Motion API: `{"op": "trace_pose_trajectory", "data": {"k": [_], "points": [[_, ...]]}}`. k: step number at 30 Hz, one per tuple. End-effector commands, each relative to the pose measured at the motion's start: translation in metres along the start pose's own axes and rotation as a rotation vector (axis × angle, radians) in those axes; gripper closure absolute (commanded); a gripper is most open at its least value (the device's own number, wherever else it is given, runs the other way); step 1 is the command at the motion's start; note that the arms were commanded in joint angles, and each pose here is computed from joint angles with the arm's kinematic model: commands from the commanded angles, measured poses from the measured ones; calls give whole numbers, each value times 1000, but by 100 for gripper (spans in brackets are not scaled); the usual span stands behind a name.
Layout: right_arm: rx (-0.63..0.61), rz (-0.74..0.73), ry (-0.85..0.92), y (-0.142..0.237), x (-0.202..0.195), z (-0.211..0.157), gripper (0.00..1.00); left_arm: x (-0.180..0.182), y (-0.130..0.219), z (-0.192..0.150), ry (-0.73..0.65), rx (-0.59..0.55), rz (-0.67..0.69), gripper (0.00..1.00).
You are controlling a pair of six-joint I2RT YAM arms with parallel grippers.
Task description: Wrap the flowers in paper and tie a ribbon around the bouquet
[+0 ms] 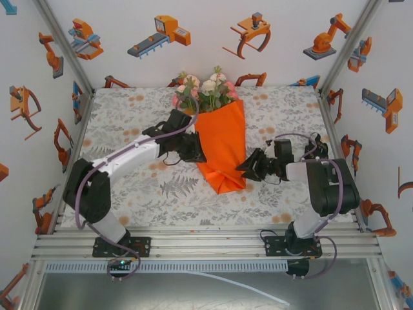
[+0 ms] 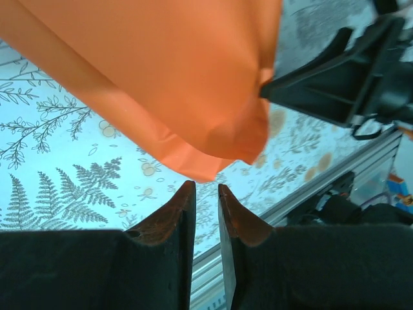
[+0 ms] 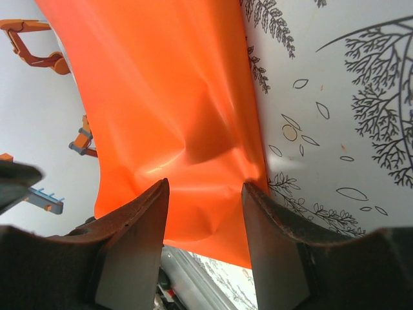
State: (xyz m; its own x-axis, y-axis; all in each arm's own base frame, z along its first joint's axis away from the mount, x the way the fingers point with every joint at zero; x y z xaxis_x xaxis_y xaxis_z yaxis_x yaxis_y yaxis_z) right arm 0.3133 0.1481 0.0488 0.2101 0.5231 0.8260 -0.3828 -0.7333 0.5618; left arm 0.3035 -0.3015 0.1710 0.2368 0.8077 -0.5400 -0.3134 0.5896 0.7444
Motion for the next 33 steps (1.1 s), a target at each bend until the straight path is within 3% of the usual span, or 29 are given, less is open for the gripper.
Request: {"op": "trace_pose_trajectory", "data": {"k": [1, 6, 9, 20, 33], "points": [[-25, -54, 14, -2, -13, 0, 54, -11, -4, 7, 30, -31, 12, 74], [-19, -63, 11, -1, -17, -3, 54, -40, -43, 17, 14, 31, -65, 74], [-15, -76, 16, -1, -21, -6, 54, -52, -71, 5, -15, 134, -132, 74], [-32, -102, 24, -4, -16, 9, 54, -4, -102, -92, -141, 401, -65, 84], [-82, -99, 28, -14, 3, 55, 54, 29, -113, -107, -156, 418, 64, 87]]}}
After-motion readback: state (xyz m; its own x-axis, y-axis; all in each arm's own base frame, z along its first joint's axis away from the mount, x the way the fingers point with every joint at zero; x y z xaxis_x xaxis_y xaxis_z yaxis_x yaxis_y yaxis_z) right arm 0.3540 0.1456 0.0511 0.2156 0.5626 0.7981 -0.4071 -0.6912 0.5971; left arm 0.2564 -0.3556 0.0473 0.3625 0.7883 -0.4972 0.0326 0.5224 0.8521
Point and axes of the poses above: each hand's point on the last joint's axis, 136 mm out from that joint toward the fingers, its own y axis back along the fingers, its own x axis along the line the jaws close on, z = x × y, the point moved 2 cm from there along y, back along the fingers, and after that the axes turned 2 degrees about -y, right-handed, at the moved point
